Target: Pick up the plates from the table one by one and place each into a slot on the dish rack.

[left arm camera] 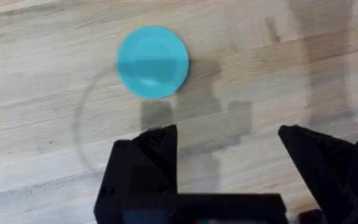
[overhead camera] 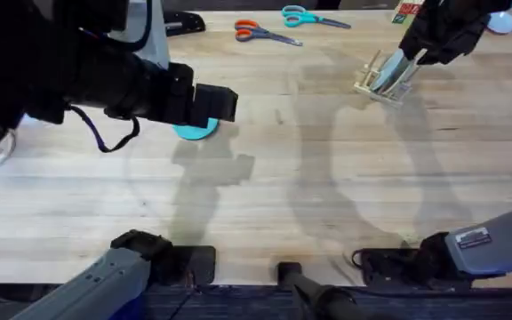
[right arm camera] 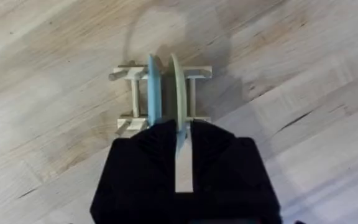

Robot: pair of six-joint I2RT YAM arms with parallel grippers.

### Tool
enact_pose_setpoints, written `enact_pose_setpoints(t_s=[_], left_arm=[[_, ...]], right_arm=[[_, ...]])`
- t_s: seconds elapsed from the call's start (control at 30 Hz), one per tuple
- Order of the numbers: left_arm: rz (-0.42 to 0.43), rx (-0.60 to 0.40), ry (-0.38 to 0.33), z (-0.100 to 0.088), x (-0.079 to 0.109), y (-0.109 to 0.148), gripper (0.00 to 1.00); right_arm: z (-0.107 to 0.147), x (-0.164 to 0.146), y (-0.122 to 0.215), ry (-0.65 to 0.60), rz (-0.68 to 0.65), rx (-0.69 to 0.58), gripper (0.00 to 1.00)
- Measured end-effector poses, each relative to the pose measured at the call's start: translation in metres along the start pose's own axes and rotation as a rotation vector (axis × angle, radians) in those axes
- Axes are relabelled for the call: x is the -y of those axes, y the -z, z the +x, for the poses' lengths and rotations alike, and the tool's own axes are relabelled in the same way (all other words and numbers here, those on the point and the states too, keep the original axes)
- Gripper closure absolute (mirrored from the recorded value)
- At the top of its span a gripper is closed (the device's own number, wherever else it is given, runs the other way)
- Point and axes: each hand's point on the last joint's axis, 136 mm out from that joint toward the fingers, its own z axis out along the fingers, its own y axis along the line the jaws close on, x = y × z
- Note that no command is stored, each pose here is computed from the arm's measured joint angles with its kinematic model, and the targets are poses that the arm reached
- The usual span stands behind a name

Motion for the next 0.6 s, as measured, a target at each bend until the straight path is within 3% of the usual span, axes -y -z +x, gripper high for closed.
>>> enact_pose_setpoints(t_s=[0.33, 0.6], left_arm=[[0.000, 0.000, 0.000, 0.000, 0.000, 0.000, 0.007], [0.000, 0.000, 0.000, 0.000, 0.000, 0.000, 0.007]], right_arm=[[-0.007, -0.001, 0.011, -0.003, -0.007, 0.012, 0.831], [-0.004, 0.010, 0.040, -0.002, -0.005, 0.008, 0.816]])
